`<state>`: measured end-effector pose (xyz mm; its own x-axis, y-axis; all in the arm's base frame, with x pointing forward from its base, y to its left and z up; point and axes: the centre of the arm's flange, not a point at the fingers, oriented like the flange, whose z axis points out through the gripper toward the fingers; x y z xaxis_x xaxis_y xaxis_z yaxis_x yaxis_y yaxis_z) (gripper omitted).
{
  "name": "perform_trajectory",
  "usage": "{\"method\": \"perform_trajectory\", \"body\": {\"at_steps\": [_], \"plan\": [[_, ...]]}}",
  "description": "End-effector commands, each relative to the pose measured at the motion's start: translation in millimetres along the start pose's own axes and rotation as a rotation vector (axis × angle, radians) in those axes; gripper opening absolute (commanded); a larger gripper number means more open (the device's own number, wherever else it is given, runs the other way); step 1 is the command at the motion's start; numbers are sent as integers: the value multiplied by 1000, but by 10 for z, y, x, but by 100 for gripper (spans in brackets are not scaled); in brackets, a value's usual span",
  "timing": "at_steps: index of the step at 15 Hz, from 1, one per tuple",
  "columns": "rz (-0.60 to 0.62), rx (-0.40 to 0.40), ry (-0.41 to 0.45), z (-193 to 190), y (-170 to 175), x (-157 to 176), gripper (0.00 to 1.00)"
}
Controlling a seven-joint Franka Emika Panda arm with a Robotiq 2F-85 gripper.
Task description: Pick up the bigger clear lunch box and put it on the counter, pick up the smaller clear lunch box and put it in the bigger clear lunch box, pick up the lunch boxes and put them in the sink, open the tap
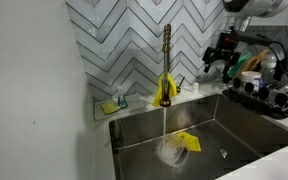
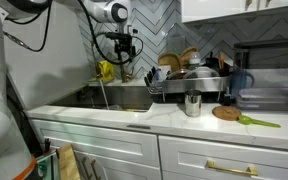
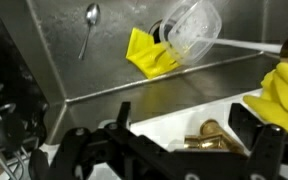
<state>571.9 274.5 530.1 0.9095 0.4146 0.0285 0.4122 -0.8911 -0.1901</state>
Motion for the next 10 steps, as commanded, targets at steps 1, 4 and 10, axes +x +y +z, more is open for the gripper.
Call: {"method": "perform_trajectory", "body": {"at_steps": [1, 4, 10], "plan": [[-17, 122, -125, -125, 289, -571, 100], [-28, 216, -161, -158, 408, -807, 100], [-32, 324, -183, -93, 437, -1068, 100]]}}
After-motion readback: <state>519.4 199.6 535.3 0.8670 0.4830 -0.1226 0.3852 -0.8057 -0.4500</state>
